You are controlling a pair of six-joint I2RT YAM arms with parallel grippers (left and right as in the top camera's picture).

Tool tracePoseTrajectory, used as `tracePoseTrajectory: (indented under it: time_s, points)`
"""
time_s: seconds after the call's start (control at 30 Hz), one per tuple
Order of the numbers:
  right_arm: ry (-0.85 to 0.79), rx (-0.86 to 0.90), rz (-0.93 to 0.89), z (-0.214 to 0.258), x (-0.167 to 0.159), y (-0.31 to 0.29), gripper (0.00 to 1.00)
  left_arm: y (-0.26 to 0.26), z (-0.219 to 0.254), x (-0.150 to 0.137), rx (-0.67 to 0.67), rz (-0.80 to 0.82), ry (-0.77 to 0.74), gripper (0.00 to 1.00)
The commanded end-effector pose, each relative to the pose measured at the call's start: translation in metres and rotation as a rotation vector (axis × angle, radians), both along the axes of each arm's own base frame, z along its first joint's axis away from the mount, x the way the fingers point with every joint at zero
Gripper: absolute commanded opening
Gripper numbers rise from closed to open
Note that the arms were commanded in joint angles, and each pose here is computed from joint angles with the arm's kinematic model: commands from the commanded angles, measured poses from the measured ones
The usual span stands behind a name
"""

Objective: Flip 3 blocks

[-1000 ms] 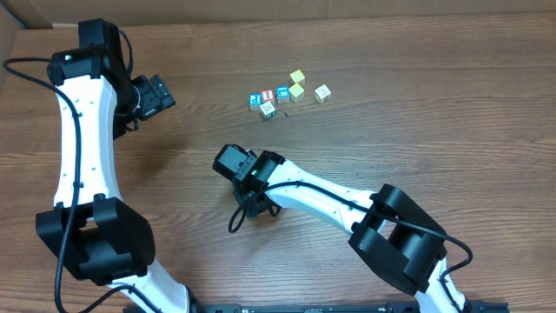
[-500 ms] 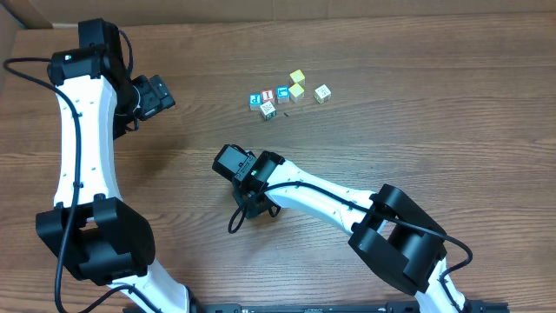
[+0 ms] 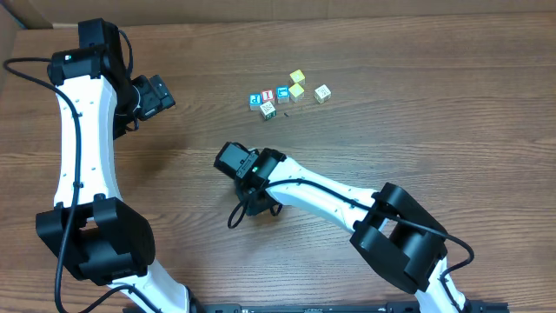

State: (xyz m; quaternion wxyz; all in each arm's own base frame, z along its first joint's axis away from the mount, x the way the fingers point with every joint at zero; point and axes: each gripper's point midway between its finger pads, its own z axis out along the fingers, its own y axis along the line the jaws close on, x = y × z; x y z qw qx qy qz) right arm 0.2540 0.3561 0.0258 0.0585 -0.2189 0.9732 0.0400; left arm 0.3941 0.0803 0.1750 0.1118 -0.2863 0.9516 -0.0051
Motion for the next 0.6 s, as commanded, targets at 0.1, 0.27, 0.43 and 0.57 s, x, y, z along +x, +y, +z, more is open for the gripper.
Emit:
tracePoseTrajectory:
  time_s: [0.1,0.27,0.43,0.57]
  points:
    - [-0.094,-0.010,-0.110,0.035,0.026,-0.005,0.35,-0.002,0.004,0.006,-0.001,-0.006,-0.017,1.00]
    - [-0.071,-0.021,-0.192,0.035,0.022,-0.011,0.35,-0.002,0.004,0.006,-0.001,-0.006,-0.017,1.00]
    - [-0.051,-0.045,-0.217,0.034,0.017,-0.017,0.36,-0.002,0.004,0.005,-0.001,-0.006,-0.017,1.00]
    - [-0.030,-0.071,-0.237,0.033,0.012,-0.023,0.37,-0.002,0.004,0.005,-0.001,-0.005,-0.017,1.00]
